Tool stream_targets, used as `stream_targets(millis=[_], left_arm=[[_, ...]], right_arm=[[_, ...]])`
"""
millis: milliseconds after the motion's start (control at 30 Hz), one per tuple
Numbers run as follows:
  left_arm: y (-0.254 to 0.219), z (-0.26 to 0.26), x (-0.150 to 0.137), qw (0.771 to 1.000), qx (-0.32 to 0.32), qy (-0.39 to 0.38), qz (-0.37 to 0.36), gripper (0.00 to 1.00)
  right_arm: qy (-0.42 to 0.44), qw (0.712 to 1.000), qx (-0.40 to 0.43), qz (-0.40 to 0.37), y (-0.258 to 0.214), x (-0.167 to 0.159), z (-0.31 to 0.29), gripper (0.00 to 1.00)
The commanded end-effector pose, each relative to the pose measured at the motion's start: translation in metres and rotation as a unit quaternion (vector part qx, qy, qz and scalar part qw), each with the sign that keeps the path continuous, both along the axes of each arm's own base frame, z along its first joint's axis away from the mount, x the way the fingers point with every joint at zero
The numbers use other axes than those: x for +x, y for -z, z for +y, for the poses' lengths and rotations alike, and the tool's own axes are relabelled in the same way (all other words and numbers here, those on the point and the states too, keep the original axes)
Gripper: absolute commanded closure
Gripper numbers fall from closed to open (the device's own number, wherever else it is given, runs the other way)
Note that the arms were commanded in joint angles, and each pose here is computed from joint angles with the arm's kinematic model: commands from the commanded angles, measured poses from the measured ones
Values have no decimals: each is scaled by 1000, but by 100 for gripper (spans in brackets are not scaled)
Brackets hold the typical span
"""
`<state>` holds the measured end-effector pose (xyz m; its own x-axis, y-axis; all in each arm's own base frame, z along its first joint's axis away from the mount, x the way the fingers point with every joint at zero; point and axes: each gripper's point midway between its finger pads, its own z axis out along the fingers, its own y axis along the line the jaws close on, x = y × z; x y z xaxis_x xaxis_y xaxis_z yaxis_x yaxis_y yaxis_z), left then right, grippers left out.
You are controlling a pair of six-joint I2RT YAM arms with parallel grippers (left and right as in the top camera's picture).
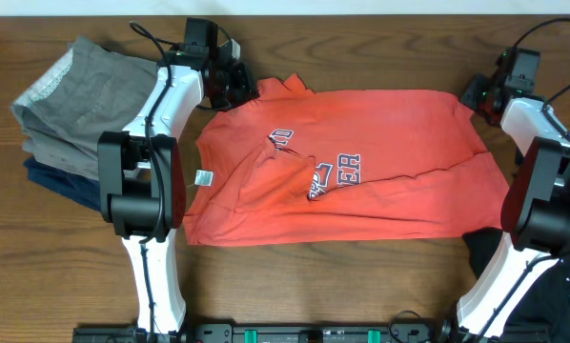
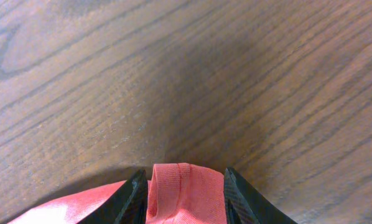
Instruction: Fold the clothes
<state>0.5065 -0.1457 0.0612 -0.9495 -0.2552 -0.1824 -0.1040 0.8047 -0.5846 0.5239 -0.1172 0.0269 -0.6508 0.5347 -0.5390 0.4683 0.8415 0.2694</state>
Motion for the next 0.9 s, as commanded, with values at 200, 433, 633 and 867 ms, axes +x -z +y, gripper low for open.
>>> stream_targets(millis=[200, 433, 633, 867], left_arm=[[-20, 4, 6, 1000, 5, -1, -25, 94], [-19, 5, 7, 1000, 8, -3, -25, 94], [-26, 10, 8, 999, 11, 1, -38, 94], [-69, 34, 9, 997, 9, -22, -69, 94]], right_arm=[[10, 1000, 8, 13, 18, 3, 6, 73], [11, 1000, 10, 19, 16, -1, 5, 99], [22, 1000, 8, 17, -12, -11, -6, 99], [26, 999, -14, -15, -76, -26, -26, 99]])
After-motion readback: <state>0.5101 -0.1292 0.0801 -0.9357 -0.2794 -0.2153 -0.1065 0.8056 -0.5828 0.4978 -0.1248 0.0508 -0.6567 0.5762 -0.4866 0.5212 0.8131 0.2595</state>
